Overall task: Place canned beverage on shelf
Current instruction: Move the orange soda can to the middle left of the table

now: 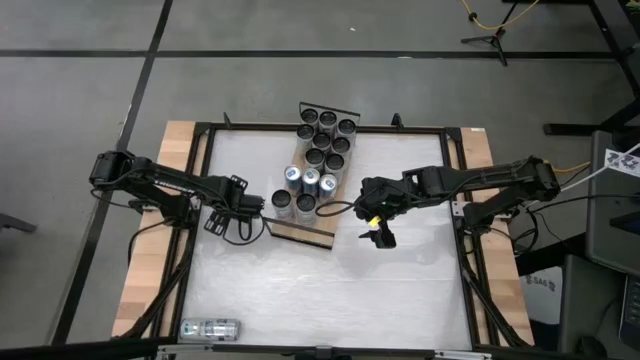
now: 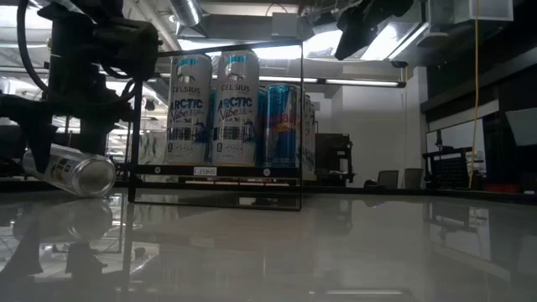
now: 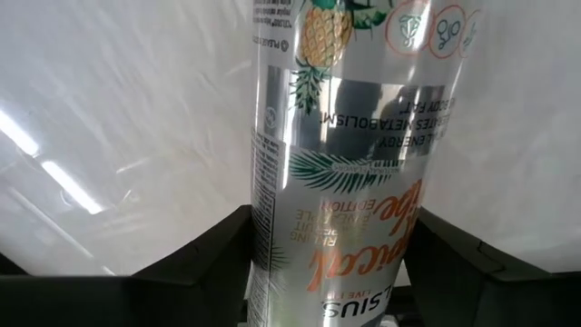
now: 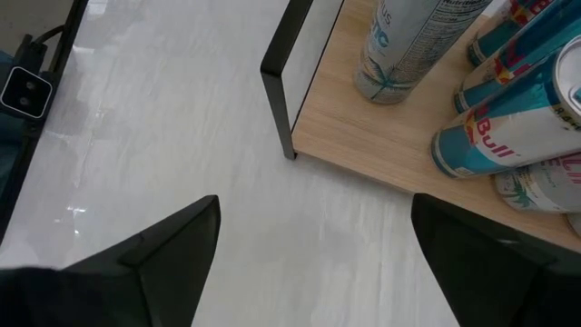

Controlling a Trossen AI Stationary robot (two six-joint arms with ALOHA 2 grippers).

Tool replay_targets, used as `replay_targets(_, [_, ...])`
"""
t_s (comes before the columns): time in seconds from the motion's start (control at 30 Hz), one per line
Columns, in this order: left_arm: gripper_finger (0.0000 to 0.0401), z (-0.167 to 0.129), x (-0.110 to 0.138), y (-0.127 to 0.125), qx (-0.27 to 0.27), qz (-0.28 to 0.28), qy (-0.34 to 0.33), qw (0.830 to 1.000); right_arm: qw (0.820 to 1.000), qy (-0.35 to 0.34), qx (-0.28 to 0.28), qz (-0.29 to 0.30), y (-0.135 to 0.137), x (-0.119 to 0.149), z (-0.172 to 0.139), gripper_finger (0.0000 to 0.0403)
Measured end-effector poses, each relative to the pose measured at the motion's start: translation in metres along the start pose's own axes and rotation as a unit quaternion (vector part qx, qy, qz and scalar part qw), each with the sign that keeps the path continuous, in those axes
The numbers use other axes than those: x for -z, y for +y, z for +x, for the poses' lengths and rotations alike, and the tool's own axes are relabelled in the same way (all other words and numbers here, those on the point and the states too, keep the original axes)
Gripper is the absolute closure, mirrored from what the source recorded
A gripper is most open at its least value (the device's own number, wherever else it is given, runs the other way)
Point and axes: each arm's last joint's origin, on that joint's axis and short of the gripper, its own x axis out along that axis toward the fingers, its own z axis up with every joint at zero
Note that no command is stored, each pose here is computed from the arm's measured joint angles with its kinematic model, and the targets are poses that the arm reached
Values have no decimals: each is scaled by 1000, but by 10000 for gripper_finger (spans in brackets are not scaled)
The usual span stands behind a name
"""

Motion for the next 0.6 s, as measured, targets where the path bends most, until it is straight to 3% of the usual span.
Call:
replay_targets(0.3, [127, 0, 0, 0, 0, -1, -1, 1000, 1000, 0, 0, 0, 0, 0, 0, 45])
replay_targets(0.6, [126, 0, 0, 0, 0, -1, -1, 1000, 1000, 0, 0, 0, 0, 0, 0, 45])
